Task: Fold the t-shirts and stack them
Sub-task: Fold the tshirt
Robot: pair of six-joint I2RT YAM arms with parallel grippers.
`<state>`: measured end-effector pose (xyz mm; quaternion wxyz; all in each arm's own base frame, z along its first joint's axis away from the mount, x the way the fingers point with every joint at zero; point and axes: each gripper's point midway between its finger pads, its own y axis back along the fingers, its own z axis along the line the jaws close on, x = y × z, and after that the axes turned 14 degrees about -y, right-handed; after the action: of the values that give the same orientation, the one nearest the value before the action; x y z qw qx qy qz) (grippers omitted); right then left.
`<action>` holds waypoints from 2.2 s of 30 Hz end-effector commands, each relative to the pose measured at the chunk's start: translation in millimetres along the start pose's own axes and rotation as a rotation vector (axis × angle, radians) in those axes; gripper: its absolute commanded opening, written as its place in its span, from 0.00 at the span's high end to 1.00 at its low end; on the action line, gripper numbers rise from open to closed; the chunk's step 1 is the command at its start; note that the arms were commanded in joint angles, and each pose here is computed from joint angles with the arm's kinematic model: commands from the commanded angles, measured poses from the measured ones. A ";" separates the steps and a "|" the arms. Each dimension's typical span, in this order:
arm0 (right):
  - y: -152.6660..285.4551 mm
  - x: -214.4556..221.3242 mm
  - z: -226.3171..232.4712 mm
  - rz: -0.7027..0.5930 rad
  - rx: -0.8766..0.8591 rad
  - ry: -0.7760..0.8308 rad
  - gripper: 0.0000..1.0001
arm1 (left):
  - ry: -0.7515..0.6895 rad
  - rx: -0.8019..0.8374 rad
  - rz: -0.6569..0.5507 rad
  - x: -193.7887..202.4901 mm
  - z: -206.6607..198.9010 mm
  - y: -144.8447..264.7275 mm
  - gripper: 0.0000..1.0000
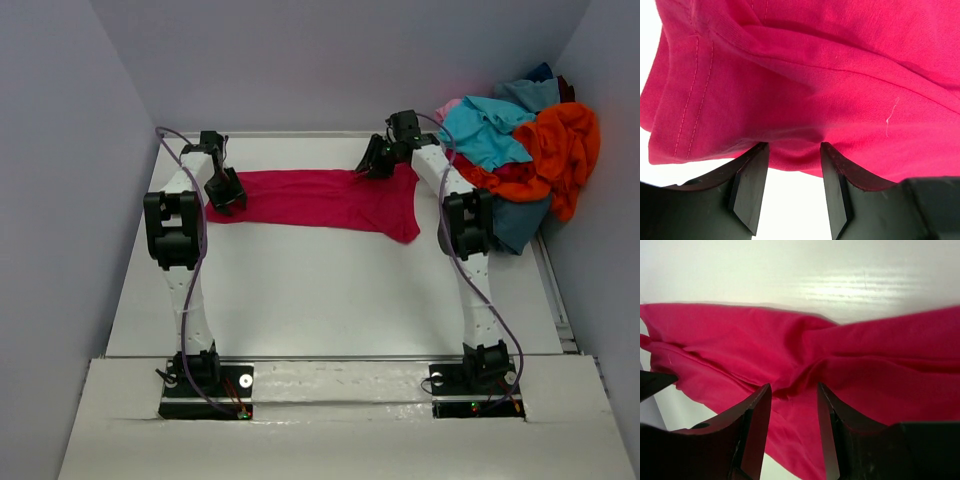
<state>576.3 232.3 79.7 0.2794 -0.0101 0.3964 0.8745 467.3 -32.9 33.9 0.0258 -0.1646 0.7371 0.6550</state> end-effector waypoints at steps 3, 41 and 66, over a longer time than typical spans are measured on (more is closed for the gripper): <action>53.8 13.2 20.5 -0.036 -0.015 0.011 0.54 | -0.017 0.012 -0.032 -4.2 -1.4 14.5 0.43; -11.4 10.6 44.0 0.122 -0.221 -0.073 0.60 | -0.013 0.003 -0.026 -4.9 0.0 11.6 0.43; 117.6 58.5 -3.7 -0.020 0.121 -0.101 0.56 | -0.012 0.039 -0.055 -3.9 -5.5 15.7 0.43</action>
<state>479.3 205.8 148.8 0.2982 0.0461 0.4078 0.8618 469.6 -34.2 28.7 0.0342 -0.1693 0.7399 0.6502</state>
